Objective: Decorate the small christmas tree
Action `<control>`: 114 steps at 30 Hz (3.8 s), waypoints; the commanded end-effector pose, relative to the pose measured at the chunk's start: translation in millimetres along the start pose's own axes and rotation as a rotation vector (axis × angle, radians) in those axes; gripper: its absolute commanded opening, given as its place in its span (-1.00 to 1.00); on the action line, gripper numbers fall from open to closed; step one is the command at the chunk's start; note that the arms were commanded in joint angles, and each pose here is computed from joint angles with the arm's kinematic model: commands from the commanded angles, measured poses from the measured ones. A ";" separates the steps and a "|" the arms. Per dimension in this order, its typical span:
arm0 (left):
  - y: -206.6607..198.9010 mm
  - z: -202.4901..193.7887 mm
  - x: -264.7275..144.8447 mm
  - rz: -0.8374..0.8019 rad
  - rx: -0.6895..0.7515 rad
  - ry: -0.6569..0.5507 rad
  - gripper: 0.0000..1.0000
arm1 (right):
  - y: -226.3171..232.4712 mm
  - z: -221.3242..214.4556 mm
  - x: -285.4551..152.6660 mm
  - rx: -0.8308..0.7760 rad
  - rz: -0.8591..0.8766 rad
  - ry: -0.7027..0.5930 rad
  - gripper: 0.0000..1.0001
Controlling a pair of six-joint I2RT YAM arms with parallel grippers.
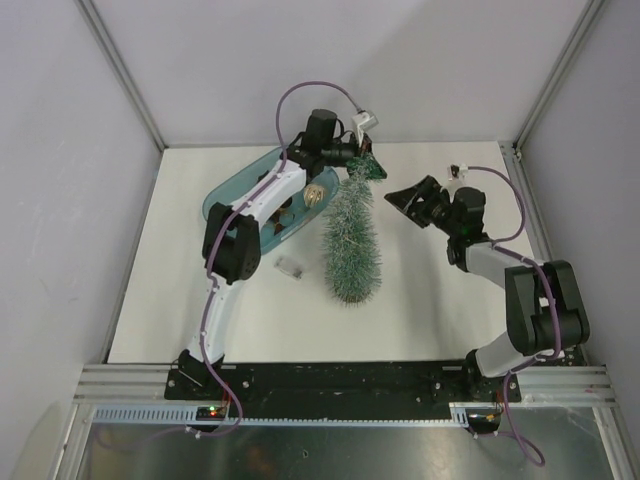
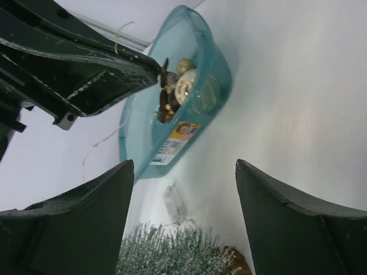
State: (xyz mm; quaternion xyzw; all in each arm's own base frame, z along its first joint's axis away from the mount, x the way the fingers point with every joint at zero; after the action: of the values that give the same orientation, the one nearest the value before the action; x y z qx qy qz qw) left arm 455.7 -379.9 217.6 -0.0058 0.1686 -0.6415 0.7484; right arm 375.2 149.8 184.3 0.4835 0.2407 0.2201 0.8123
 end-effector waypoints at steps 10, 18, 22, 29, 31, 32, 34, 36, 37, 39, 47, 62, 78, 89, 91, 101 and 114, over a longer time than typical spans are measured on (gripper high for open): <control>-13.9 11.8 12.4 -0.067 0.011 -0.032 -0.83 | 49.9 5.3 6.6 -0.012 0.328 -0.034 0.49; -22.7 11.7 15.9 -0.135 0.015 -0.035 -0.83 | 52.1 -0.2 14.8 0.041 0.404 -0.028 0.41; -26.9 13.3 15.4 -0.170 0.022 -0.039 -0.83 | 56.1 -6.4 19.5 0.096 0.470 -0.004 0.29; -29.2 15.1 12.8 -0.180 0.034 -0.042 -0.84 | 60.6 -12.9 24.0 0.126 0.491 0.023 0.17; -30.9 15.8 12.0 -0.188 0.034 -0.043 -0.84 | 62.1 -14.1 24.9 0.128 0.494 0.026 0.12; -31.9 16.2 11.3 -0.195 0.033 -0.043 -0.84 | 62.1 -14.5 25.2 0.130 0.495 0.025 0.09; -35.3 16.8 9.7 -0.215 0.030 -0.044 -0.84 | 63.7 -14.6 25.8 0.138 0.502 0.028 0.01; -39.9 17.9 7.1 -0.239 0.028 -0.045 -0.83 | 64.4 -14.3 26.7 0.147 0.507 0.032 -0.10; -42.2 17.7 6.2 -0.251 0.025 -0.044 -0.83 | 65.2 -13.6 27.6 0.149 0.510 0.032 -0.15; -45.8 18.6 4.3 -0.267 0.022 -0.044 -0.83 | 65.9 -13.2 29.3 0.156 0.514 0.037 -0.23; -52.5 19.1 -0.1 -0.291 0.024 -0.043 -0.82 | 67.7 -12.9 34.3 0.167 0.529 0.045 -0.67; -19.6 44.0 -38.7 -0.071 0.037 -0.078 0.98 | 34.6 4.4 13.3 0.063 0.315 -0.050 -1.00; -24.5 34.1 -137.3 0.200 -0.037 -0.067 0.99 | -4.9 -1.2 -27.2 -0.186 -0.168 -0.213 -1.00; -60.7 39.5 -179.7 0.240 -0.022 -0.094 0.99 | 8.8 -50.2 -89.5 -0.336 -0.395 -0.265 -1.00; -68.1 38.5 -183.6 0.241 -0.020 -0.095 0.99 | 8.2 -62.4 -102.0 -0.348 -0.408 -0.254 -1.00; -103.7 30.3 -202.3 0.261 -0.007 -0.102 0.99 | 24.5 -136.9 -146.0 -0.415 -0.356 -0.135 -1.00; -121.7 26.5 -212.6 0.281 0.004 -0.110 0.99 | 51.4 -199.1 -153.9 -0.503 -0.218 0.004 -1.00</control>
State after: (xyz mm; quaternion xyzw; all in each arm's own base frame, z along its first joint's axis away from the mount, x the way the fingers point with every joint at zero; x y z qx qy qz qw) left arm 328.1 -207.0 309.1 -0.0206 0.1461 -0.5338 0.8327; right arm 125.1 207.1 163.2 0.2233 0.2551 0.1837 0.9227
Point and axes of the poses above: each gripper's point midway between its finger pads, its own x axis out along the fingers, its own y axis along the line the jaws close on, z = x × y, the point moved 4 cm from there along -x, back along the fingers, and after that the axes turned 8 degrees about x, right-handed, at the moved point
